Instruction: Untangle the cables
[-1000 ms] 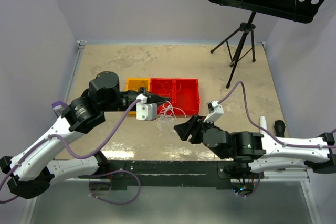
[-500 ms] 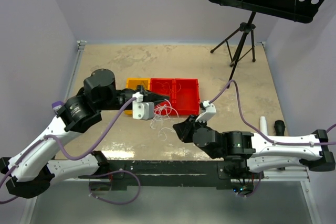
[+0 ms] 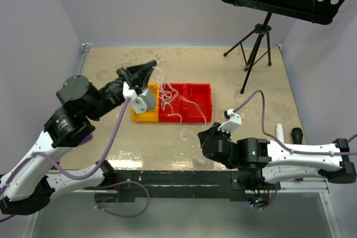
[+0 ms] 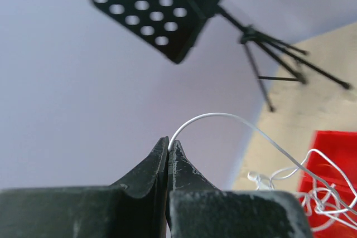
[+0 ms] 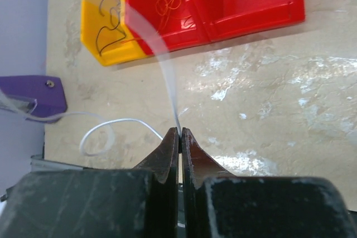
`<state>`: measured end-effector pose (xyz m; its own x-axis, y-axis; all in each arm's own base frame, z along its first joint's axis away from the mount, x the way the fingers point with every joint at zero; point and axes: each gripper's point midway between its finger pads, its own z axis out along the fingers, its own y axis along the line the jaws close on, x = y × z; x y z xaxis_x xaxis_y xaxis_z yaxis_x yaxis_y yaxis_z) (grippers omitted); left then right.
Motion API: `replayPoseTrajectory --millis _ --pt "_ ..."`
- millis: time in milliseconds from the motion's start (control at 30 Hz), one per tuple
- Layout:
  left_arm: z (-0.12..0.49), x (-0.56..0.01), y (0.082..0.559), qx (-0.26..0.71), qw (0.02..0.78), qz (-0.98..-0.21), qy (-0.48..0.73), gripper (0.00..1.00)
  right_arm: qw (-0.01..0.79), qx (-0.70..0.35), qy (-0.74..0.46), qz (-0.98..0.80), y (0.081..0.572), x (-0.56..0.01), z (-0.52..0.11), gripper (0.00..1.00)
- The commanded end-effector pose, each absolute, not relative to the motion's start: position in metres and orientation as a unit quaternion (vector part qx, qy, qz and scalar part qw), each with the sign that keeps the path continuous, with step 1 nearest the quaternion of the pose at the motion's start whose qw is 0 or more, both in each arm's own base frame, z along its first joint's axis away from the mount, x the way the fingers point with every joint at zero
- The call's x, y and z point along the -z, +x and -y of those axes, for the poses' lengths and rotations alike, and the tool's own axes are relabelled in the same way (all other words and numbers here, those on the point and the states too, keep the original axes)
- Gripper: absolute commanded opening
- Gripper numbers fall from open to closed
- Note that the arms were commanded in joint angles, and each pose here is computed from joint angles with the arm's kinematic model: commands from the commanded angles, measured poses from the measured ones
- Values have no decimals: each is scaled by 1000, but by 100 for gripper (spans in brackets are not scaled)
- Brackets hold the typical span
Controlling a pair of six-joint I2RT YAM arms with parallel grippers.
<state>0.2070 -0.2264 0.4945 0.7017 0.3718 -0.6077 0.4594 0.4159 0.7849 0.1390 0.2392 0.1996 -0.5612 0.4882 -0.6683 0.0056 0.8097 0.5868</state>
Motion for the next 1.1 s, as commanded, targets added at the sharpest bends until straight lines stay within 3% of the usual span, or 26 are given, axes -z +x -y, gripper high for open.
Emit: replayPoseTrajectory --millis 0,167,333,667,1067 --pt "163 -588 213 -97 833 -359 410 0 460 -248 179 -833 151 -200 -229 0" --pt "138 -613 211 -133 852 -356 360 0 452 -228 179 -843 155 -187 -229 0" --pt "92 -640 220 -258 861 -357 257 0 447 -204 192 -849 158 -182 -214 0" --pt "31 -730 184 -356 876 -303 117 0 437 -180 236 -849 155 -173 -188 0" --pt "-31 -789 125 -406 881 -242 16 0 518 -176 312 -777 194 -245 -126 0"
